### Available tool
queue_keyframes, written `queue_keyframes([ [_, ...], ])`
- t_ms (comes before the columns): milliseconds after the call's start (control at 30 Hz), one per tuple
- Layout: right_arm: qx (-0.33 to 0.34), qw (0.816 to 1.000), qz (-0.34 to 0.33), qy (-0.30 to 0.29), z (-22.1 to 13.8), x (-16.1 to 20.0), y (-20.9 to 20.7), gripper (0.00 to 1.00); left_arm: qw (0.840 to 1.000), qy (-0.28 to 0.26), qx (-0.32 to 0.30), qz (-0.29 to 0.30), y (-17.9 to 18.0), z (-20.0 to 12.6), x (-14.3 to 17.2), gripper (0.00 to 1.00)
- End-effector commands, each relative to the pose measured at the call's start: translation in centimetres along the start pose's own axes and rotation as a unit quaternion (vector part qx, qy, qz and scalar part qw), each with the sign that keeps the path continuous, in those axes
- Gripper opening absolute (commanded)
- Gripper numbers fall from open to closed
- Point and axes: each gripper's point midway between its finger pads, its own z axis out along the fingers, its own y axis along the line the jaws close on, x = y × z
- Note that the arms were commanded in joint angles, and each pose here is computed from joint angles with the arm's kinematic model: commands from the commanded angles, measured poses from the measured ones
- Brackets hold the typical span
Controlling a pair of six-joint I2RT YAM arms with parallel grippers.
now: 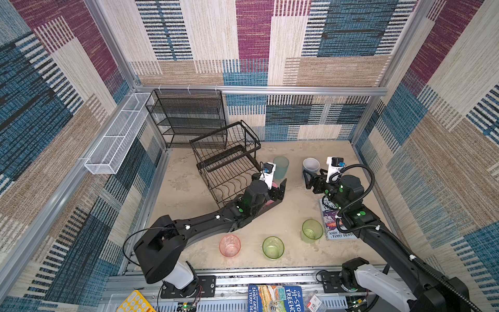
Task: Load cups into a dish rack
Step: Place the cup upside down at the dish rack.
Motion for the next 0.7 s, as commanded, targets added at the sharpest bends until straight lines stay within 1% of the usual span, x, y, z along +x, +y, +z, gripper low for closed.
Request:
queue_keyframes([
  [0,0.021,1.000,0.012,0.019,0.7,0.4,-0.6,0.85,0.999,0.048,-0.001,-0.006,0.4,-1.3,1.2,0.92],
  [100,0.025,0.999,0.014,0.039,1.6,0.7,-0.6,0.81,0.998,0.066,-0.016,-0.017,1.3,-2.7,1.3,0.92],
  [200,0.028,0.998,0.007,0.053,2.7,0.5,0.0,0.79,0.994,0.095,-0.038,-0.029,2.3,-4.0,2.0,0.90],
  [333,0.028,0.996,-0.018,0.082,4.6,1.0,1.5,0.78,0.989,0.130,-0.064,-0.039,3.5,-5.6,2.8,0.90],
  [433,0.022,0.993,-0.034,0.108,6.1,1.4,2.7,0.77,0.983,0.162,-0.083,-0.036,4.3,-6.8,3.4,0.90],
  [567,0.017,0.989,-0.058,0.138,8.0,2.0,3.8,0.75,0.976,0.190,-0.100,-0.039,5.3,-8.4,3.9,0.90],
  [667,0.019,0.984,-0.073,0.164,9.5,2.6,3.9,0.68,0.969,0.218,-0.111,-0.044,6.2,-9.5,4.3,0.90],
])
